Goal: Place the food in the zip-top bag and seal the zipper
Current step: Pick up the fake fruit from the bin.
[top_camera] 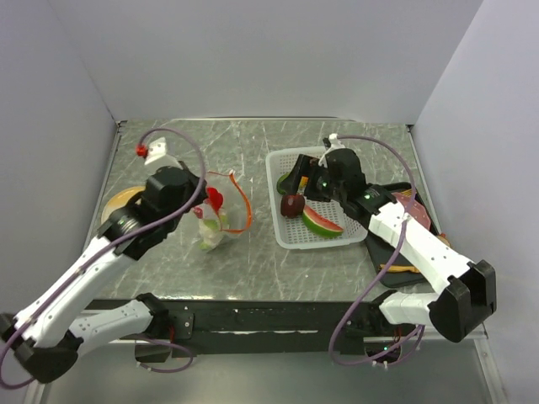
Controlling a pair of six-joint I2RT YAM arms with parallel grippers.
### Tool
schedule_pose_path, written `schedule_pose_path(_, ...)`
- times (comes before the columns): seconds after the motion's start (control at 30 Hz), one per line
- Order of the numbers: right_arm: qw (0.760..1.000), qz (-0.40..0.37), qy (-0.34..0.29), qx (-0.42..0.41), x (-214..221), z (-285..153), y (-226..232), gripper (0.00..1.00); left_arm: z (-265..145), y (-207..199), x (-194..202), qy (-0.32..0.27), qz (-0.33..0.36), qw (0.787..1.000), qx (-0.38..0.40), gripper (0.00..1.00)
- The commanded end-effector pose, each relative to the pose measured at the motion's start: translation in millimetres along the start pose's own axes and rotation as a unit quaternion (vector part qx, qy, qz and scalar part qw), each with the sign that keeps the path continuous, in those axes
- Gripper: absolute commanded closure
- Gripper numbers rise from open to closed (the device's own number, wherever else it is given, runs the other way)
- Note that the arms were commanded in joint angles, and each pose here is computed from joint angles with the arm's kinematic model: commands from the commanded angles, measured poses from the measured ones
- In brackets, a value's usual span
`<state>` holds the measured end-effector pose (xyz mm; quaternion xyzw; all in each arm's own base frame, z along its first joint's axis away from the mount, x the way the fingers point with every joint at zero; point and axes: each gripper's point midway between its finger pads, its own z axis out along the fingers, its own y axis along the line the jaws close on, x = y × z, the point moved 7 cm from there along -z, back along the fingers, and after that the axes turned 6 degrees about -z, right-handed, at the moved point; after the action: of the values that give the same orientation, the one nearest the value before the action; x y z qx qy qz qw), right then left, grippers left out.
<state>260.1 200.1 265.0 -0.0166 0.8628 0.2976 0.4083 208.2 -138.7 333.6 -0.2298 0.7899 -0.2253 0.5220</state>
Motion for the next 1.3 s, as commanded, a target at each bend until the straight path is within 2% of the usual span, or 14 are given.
schedule_pose_path(0.0, 1.000, 0.000, 0.002, 0.028, 4.3, 3.5, -16.1, 0.06, 26.6, -1.5, 21.9, 0.044, 0.026, 0.998, -0.038, 0.99)
schedule_pose_path(0.2, 0.998, 0.008, 0.023, 0.058, 10.6, 11.0, -31.5, 0.06, 20.1, -4.4, 9.4, 0.008, 0.006, 1.000, -0.017, 0.99)
schedule_pose_path(0.27, 0.997, 0.010, 0.026, 0.066, 11.8, 14.0, -36.7, 0.06, 22.1, -5.0, 10.0, 0.012, 0.027, 1.000, -0.003, 0.92)
schedule_pose_path(0.33, 0.997, 0.013, 0.028, 0.071, 11.1, 16.7, -40.9, 0.06, 26.9, -3.3, 11.4, 0.027, 0.023, 0.999, -0.022, 0.99)
schedule_pose_path(0.43, 0.996, 0.012, 0.038, 0.079, 11.2, 20.6, -44.3, 0.06, 26.4, -13.0, 12.5, 0.051, 0.028, 0.998, -0.003, 0.99)
schedule_pose_path(0.5, 0.996, 0.009, 0.041, 0.083, 12.2, 22.2, -46.0, 0.06, 18.2, -21.4, 2.5, 0.037, 0.005, 0.999, 0.022, 0.99)
schedule_pose_path(0.57, 0.996, 0.007, 0.045, 0.083, 13.5, 23.7, -47.3, 0.06, 17.2, -18.2, 0.0, 0.020, 0.014, 0.999, 0.031, 0.91)
schedule_pose_path(0.67, 0.994, 0.006, 0.062, 0.087, 17.9, 31.0, -50.7, 0.06, 35.6, -6.4, 7.2, 0.046, 0.027, 0.998, -0.016, 0.99)
schedule_pose_path(0.73, 0.993, 0.006, 0.071, 0.090, 19.7, 32.8, -52.5, 0.06, 28.2, -4.1, -0.7, 0.027, 0.014, 0.998, -0.056, 0.99)
schedule_pose_path(0.8, 0.993, 0.004, 0.071, 0.090, 21.2, 33.4, -53.0, 0.06, 11.9, -7.1, -12.6, -0.002, 0.002, 1.000, -0.013, 0.99)
schedule_pose_path(0.83, 0.993, 0.004, 0.074, 0.091, 24.4, 34.3, -55.0, 0.06, 10.1, -12.8, -20.1, -0.024, 0.002, 1.000, 0.020, 0.92)
schedule_pose_path(0.9, 0.994, 0.009, 0.075, 0.084, 26.0, 36.2, -54.7, 0.05, 10.1, -4.0, -22.6, -0.026, -0.005, 1.000, 0.011, 0.94)
schedule_pose_path(1.07, 0.993, 0.009, 0.087, 0.076, 31.8, 46.3, -55.8, 0.06, 32.1, -4.5, 2.4, 0.047, 0.028, 0.998, -0.018, 0.99)
schedule_pose_path(1.27, 0.987, -0.003, 0.110, 0.119, 32.9, 63.9, -67.9, 0.06, 37.3, -10.4, 18.0, 0.072, 0.009, 0.997, 0.037, 0.99)
